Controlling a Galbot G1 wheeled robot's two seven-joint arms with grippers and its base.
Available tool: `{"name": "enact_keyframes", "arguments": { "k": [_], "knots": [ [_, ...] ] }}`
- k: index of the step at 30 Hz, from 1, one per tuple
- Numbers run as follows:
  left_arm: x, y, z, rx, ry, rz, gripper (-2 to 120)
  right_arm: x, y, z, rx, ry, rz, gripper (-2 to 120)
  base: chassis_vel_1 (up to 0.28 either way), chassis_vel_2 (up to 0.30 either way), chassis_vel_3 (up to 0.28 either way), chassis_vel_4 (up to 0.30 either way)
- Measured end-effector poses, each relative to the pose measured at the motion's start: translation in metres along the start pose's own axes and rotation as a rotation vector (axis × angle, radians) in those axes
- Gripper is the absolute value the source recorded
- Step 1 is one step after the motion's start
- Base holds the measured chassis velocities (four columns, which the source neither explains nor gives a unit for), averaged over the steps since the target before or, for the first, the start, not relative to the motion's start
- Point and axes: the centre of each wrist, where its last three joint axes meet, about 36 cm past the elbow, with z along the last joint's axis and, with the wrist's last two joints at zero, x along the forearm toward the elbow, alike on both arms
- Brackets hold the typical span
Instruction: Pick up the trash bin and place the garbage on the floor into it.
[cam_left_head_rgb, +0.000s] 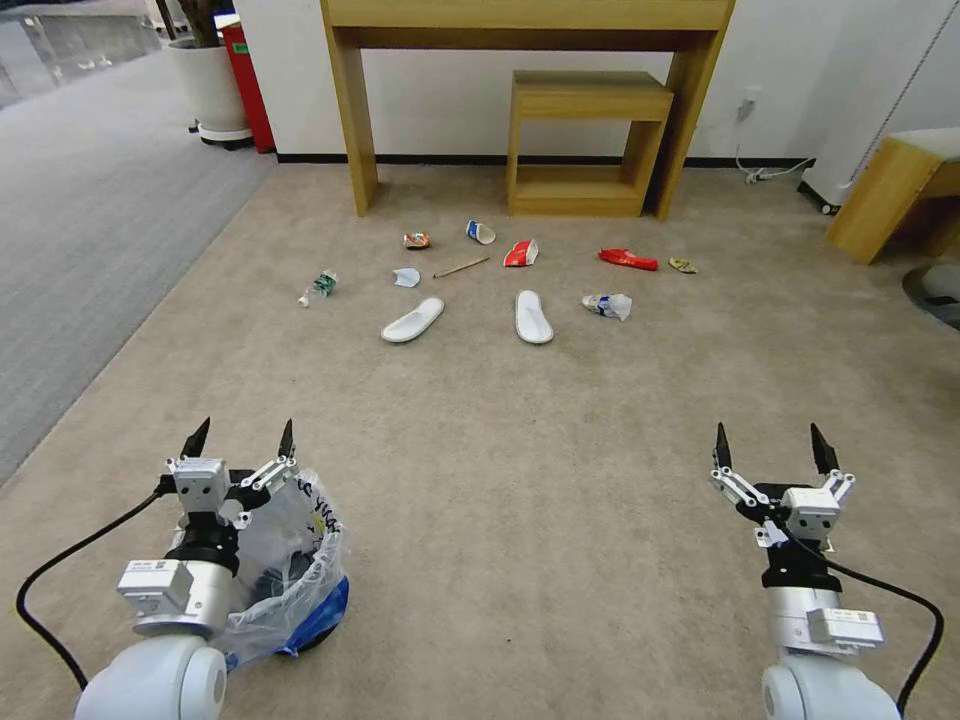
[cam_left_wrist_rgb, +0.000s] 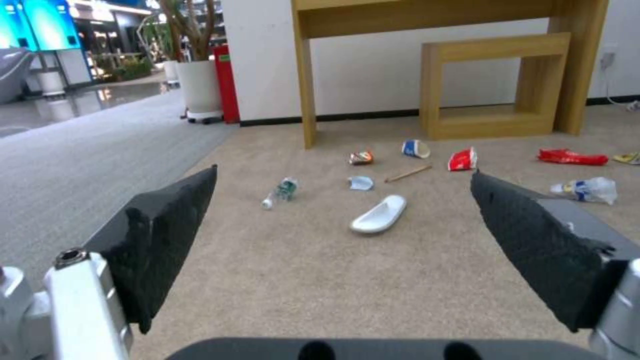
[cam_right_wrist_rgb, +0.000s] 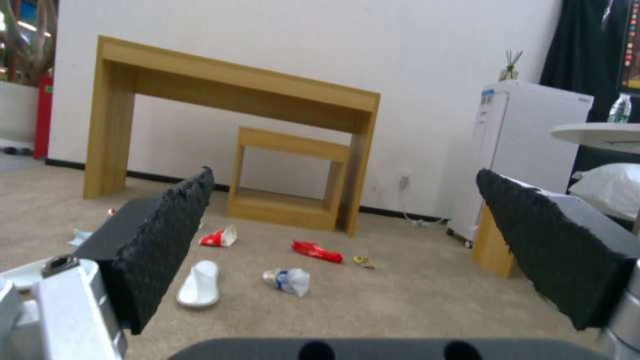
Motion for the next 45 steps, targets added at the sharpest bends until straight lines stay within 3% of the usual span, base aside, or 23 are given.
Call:
{"name": "enact_keyframes", "arguments": {
  "k": [23,45],
  "knots": [
    [-0.0009,-0.0012,0.0045,0.002,0.008,-0.001,100,-0.0013,-0.0031,0.0033,-0.008,-0.014,-0.015,100,0.02,0.017,-0.018,-0.022],
    [0.0024,-0.0002,0.0021,-0.007,0.005,-0.001,100,0.0001,-0.0012,0.0009,-0.012,-0.031,-0.012,100,0.196,0.195,-0.185,-0.181]
  ]
}}
